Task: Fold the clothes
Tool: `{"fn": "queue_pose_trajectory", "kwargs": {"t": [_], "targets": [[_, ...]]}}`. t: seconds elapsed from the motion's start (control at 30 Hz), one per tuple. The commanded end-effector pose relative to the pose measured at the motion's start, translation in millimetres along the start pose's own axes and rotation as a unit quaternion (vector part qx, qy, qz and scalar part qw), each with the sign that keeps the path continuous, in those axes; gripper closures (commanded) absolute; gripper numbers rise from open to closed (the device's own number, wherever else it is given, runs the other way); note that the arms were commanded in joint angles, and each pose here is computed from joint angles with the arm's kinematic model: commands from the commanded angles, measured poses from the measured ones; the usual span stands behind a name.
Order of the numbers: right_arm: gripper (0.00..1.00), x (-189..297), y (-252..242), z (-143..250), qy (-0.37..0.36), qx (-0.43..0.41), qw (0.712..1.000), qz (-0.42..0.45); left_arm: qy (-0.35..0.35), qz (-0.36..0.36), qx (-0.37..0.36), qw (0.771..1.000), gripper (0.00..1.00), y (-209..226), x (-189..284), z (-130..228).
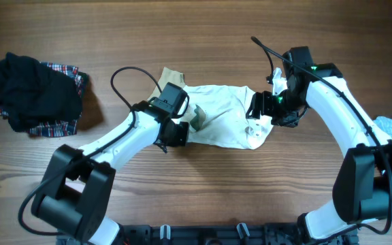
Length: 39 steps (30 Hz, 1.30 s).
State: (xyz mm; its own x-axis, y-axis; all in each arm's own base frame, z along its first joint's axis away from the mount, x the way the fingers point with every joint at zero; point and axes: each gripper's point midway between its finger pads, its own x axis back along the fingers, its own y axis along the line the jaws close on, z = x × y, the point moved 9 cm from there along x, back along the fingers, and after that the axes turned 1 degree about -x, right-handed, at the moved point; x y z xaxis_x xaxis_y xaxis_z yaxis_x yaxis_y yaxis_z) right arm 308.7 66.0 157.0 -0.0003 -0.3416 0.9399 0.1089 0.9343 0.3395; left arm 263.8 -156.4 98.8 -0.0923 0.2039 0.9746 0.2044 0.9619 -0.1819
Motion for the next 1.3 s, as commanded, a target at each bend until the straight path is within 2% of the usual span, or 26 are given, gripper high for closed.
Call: {"fn": "queue_pose_trajectory", "kwargs": {"t": [0.0, 0.13, 0.3, 0.37, 0.5, 0.7, 0.8, 0.97, 1.03, 1.1, 1.17, 1.2, 1.27], "targets": [[0.18, 2.0, -0.5, 1.0, -0.005, 0.008, 1.000, 0.007, -0.032, -0.041, -0.030, 0.998, 0.96, 5.2, -4.6, -11.8], [0.18, 2.0, -0.5, 1.1, -0.005, 0.008, 1.000, 0.007, -0.097, -0.080, -0.041, 0.991, 0.96, 10.5, -3.1, -31.2], [0.18, 2.0, -0.6, 1.1, -0.005, 0.009, 1.000, 0.007, -0.154, -0.091, -0.007, 0.984, 0.96, 30.3, 5.2, -53.4], [0.18, 2.0, -1.0, 2.6, 0.000, 0.024, 1.000, 0.009, -0.137, -0.078, 0.008, 0.987, 0.94, 31.7, 18.1, -57.8], [0.19, 2.3, -3.0, 11.2, 0.027, 0.025, 0.999, 0.014, -0.090, 0.001, -0.007, 0.996, 0.90, 9.9, 34.4, -50.1], [0.28, -21.9, -17.0, 36.8, 0.082, -0.011, 0.996, 0.023, -0.034, -0.023, -0.013, 0.999, 0.89, 14.4, 1.5, -32.3], [0.30, -48.2, -17.2, 49.7, 0.091, -0.006, 0.995, -0.029, -0.019, -0.033, -0.010, 0.999, 0.89, 17.7, -12.6, -31.7], [0.30, -75.2, -8.8, 54.2, 0.061, 0.008, 0.997, -0.053, -0.014, -0.034, -0.010, 0.999, 0.90, 18.6, -19.6, -32.1], [0.40, -75.8, -8.3, 49.1, 0.046, -0.014, 0.998, -0.049, -0.014, -0.034, -0.010, 0.999, 0.90, 18.6, -19.6, -31.9], [0.54, -75.9, -8.3, 48.0, 0.042, -0.025, 0.998, -0.048, -0.014, -0.034, -0.010, 0.999, 0.91, 18.6, -19.6, -31.9], [0.86, -75.9, -9.6, 49.2, 0.046, -0.035, 0.997, -0.041, -0.014, -0.034, -0.010, 0.999, 0.91, 18.6, -19.6, -32.0], [0.94, -75.8, -10.1, 50.8, 0.051, -0.038, 0.997, -0.039, -0.014, -0.034, -0.010, 0.999, 0.91, 18.6, -19.6, -32.1], [0.96, -74.9, -12.0, 57.4, 0.071, -0.046, 0.996, -0.032, -0.014, -0.034, -0.010, 0.999, 0.91, 18.6, -19.6, -32.0]]}}
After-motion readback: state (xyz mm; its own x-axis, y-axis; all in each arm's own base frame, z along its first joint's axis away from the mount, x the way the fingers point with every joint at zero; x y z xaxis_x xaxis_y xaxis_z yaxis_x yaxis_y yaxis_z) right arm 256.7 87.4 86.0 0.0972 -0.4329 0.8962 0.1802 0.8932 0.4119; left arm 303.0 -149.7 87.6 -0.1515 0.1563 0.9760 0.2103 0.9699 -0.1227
